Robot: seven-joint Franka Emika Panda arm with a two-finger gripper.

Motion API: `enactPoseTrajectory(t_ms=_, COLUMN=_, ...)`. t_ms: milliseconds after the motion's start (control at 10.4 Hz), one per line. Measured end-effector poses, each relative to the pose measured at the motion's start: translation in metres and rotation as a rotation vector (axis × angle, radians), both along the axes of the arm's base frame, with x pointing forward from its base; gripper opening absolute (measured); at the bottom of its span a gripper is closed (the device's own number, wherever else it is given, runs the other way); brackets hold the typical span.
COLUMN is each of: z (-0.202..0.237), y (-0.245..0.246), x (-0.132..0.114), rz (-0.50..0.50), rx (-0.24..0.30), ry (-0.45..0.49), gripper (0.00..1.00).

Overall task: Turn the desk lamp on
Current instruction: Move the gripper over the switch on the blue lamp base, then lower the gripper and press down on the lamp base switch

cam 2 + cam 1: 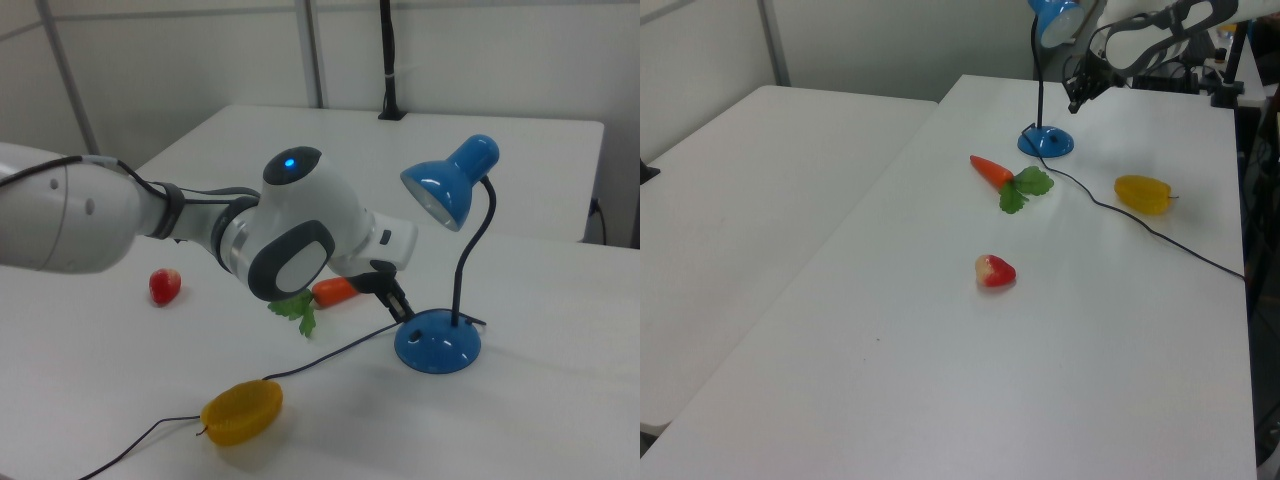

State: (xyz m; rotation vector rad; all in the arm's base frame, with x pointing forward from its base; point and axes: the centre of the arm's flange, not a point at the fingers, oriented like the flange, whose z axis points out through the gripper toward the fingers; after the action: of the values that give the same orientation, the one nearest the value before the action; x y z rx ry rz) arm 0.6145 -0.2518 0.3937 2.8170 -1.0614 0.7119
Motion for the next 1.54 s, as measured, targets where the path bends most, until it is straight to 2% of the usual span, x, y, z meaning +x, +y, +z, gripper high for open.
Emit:
enactPoseTrajectory(t_ms=868, z=-0.035, y=-0.007, x=0.032, rz=0.015, rx=-0.030, ry=0.026, gripper=0.01)
enactPoseTrajectory(t_ms=1543, z=-0.050, y=-0.004, x=0.041, rz=0.036, rx=-0.049, ry=0.048, gripper=0.01)
